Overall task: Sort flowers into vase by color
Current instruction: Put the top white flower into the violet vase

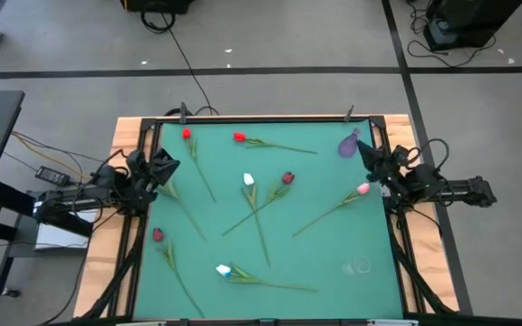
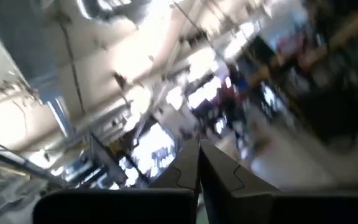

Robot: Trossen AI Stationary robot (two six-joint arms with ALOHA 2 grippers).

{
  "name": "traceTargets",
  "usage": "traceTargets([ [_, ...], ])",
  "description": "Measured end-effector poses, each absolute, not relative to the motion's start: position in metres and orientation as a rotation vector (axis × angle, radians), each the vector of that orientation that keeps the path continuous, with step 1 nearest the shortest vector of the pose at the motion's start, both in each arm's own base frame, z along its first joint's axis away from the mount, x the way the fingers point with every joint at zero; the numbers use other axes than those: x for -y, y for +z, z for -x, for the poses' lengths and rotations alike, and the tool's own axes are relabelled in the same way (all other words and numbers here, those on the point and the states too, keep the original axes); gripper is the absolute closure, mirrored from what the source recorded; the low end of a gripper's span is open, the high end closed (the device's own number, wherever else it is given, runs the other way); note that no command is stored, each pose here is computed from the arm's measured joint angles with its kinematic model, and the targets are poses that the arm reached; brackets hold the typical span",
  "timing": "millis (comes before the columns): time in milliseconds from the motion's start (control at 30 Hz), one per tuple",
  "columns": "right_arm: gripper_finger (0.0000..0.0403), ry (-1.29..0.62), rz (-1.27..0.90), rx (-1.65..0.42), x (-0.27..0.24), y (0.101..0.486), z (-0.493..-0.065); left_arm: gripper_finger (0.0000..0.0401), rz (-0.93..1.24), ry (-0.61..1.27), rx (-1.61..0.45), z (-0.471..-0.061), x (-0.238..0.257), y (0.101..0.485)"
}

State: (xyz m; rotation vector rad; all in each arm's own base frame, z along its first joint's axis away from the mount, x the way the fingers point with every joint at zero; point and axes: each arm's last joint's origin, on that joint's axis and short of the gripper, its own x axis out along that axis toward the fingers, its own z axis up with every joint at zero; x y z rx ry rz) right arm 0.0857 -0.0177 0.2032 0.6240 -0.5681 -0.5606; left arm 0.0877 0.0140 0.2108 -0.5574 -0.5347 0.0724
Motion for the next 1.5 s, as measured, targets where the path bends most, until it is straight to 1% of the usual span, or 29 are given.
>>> traceTargets([
  [267,0.0394,-0.436,-0.854,0.382,0.014,0.189,-0.108,0.0369,0.839,0.226,0.279,-0.108,-0.019,0.183],
  [367,0.0394,-0.419,-0.885,0.308,0.013,0.192,-0.118,0.0369,0.906,0.352,0.201,-0.114,-0.022,0.17],
  [433,0.0394,-0.428,-0.885,0.265,0.013,0.196,-0.126,0.0369,0.958,0.459,0.188,-0.116,-0.026,0.163],
  [533,0.0394,-0.431,-0.876,0.213,0.012,0.208,-0.141,0.0369,1.016,0.547,0.141,-0.119,-0.03,0.157],
  [600,0.0389,-0.411,-0.851,0.177,0.011,0.219,-0.152,0.0369,1.02,0.595,0.081,-0.122,-0.033,0.16],
  [700,0.0371,-0.403,-0.817,0.155,0.011,0.237,-0.171,0.0369,1.038,0.675,-0.007,-0.125,-0.036,0.171],
  [833,0.0348,-0.497,-0.788,0.148,0.022,0.25,-0.191,0.0377,1.032,0.778,-0.194,-0.128,-0.04,0.185],
  [933,0.0336,-0.52,-0.781,0.106,0.033,0.251,-0.203,0.039,1.025,0.787,-0.303,-0.134,-0.043,0.195],
  [1033,0.0331,-0.544,-0.828,0.023,0.045,0.243,-0.211,0.0397,1.027,0.805,-0.368,-0.141,-0.046,0.196],
  [1167,0.0328,-0.468,-0.855,-0.086,0.052,0.234,-0.218,0.0392,0.968,0.804,-0.421,-0.151,-0.048,0.199],
  [1267,0.0322,-0.433,-0.871,-0.144,0.051,0.227,-0.223,0.0386,0.951,0.829,-0.448,-0.155,-0.053,0.201],
  [1400,0.0307,-0.448,-0.931,-0.176,0.051,0.218,-0.228,0.0382,0.963,0.867,-0.47,-0.158,-0.06,0.198],
  [1500,0.0301,-0.477,-0.986,-0.197,0.051,0.212,-0.23,0.0381,0.986,0.803,-0.447,-0.166,-0.061,0.199],
])
